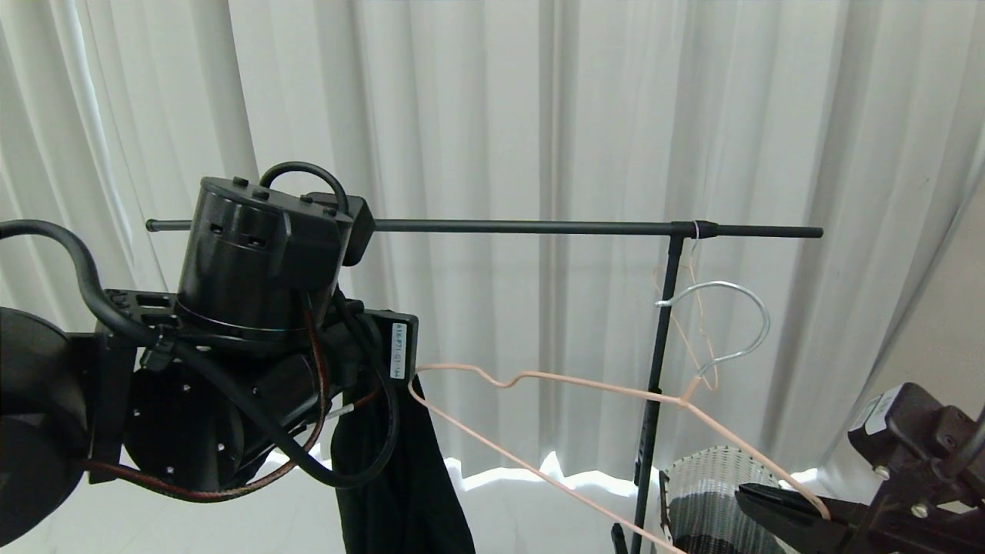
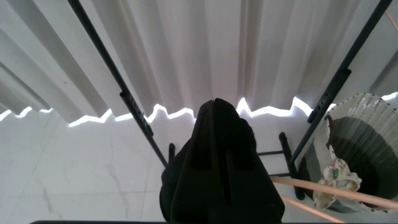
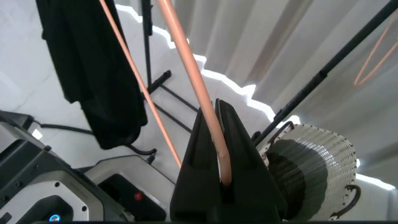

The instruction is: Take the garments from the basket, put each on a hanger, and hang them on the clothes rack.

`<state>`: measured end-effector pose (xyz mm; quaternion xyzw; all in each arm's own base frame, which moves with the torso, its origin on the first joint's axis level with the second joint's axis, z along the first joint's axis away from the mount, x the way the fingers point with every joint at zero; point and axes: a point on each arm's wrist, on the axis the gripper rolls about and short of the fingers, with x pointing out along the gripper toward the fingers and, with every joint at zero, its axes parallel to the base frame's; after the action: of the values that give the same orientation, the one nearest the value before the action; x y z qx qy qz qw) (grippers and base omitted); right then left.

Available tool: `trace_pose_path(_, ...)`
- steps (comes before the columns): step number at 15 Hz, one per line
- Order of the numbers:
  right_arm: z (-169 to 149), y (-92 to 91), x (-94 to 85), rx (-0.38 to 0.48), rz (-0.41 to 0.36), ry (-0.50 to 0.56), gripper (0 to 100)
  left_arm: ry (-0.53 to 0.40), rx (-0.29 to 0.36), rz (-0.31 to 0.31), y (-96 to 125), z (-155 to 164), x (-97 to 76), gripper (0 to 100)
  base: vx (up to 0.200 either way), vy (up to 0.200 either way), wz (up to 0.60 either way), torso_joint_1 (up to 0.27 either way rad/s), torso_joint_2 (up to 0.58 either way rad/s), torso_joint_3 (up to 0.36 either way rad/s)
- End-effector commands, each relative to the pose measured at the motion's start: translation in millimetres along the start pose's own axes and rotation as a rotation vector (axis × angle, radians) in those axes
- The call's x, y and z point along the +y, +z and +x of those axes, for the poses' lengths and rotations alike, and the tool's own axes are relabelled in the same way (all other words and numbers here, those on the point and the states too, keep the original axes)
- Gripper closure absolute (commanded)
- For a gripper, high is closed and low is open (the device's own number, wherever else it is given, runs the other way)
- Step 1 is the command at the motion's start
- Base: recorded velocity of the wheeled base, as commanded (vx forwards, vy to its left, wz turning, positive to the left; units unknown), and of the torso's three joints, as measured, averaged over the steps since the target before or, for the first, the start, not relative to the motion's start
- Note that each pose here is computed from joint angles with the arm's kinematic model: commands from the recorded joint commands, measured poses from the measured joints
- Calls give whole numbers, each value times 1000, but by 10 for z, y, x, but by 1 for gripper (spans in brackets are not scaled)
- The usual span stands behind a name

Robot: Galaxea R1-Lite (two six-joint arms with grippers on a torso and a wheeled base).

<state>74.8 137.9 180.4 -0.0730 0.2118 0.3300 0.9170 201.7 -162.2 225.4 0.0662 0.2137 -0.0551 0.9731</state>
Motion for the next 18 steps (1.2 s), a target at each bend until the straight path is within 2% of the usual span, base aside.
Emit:
trace_pose_path(1,45,5,22,13,-5,4,100,-4,-3,-4,1,-19,-6,100,0,0,0,0,0,0)
trace_pose_path(3,43,56,43,6,-2,41,100,2,0,-9,-9,-9,-1,100,0,0,0,0,0,0)
trace_pose_path(6,9,98,58,-11,2,58,100,38,9,-20,-10,58,67,100,0,0,0,0,0,0)
trace_pose_path(10,31,103,71,-5,-1,58,100,40,10,-20,-10,60,70,100,0,0,0,0,0,0)
trace_pose_path(15,226,94,62,47,4,36,100,36,3,-23,0,35,74,100,0,0,0,0,0,0)
trace_pose_path(18,339,203,30,24,36,40,100,34,3,-23,0,33,71,100,0,0,0,0,0,0)
